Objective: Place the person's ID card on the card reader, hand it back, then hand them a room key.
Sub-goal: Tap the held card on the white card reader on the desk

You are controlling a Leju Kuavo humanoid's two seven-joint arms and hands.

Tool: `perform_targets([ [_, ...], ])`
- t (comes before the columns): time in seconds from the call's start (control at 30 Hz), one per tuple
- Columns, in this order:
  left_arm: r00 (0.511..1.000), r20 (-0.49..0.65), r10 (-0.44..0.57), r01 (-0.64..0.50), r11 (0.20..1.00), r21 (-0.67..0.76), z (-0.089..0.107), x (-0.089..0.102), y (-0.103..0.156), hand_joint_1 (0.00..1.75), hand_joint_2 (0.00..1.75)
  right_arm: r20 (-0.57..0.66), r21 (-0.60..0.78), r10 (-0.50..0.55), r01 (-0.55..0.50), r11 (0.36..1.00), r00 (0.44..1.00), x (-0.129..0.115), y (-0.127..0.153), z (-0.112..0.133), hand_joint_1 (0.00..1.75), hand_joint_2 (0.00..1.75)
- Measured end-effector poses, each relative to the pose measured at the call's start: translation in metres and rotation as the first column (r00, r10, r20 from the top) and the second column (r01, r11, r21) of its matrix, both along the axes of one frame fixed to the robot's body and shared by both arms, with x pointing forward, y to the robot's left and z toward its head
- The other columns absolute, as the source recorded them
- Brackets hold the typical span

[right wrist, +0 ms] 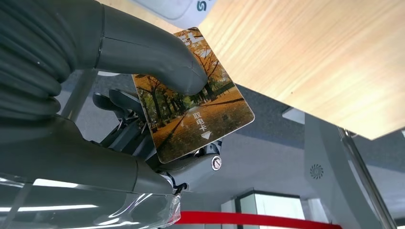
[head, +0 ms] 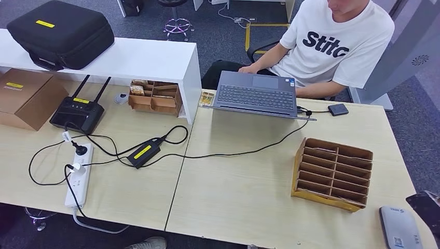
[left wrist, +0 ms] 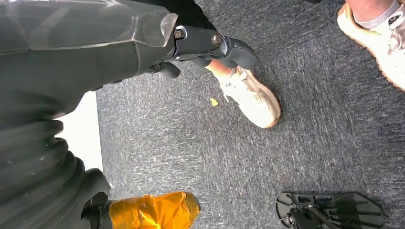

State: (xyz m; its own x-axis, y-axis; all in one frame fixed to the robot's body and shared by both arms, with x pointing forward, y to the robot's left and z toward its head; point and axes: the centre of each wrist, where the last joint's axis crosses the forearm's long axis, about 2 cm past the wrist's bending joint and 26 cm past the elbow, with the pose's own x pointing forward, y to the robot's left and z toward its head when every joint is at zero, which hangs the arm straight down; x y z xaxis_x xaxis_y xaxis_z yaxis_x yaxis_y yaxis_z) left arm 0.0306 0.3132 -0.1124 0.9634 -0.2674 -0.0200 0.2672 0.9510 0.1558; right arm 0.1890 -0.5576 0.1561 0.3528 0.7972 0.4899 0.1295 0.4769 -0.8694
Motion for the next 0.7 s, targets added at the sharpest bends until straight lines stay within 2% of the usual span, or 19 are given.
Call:
perform_targets([
  [0.47,1.0,-0.002,-0.011,0.011,1.0,0.002,0.0,0.0,0.002,0.0,1.75,-0.228,0.011,0.045,-0.044,0.999,0.973,0.009,-0.015,-0.002,1.75,1.75],
  [0.7,1.0,-0.002,-0.011,0.011,1.0,0.001,0.0,0.0,0.003,0.0,1.75,-0.27,-0.003,0.056,-0.059,0.998,0.961,0.011,-0.02,-0.001,1.75,1.75],
])
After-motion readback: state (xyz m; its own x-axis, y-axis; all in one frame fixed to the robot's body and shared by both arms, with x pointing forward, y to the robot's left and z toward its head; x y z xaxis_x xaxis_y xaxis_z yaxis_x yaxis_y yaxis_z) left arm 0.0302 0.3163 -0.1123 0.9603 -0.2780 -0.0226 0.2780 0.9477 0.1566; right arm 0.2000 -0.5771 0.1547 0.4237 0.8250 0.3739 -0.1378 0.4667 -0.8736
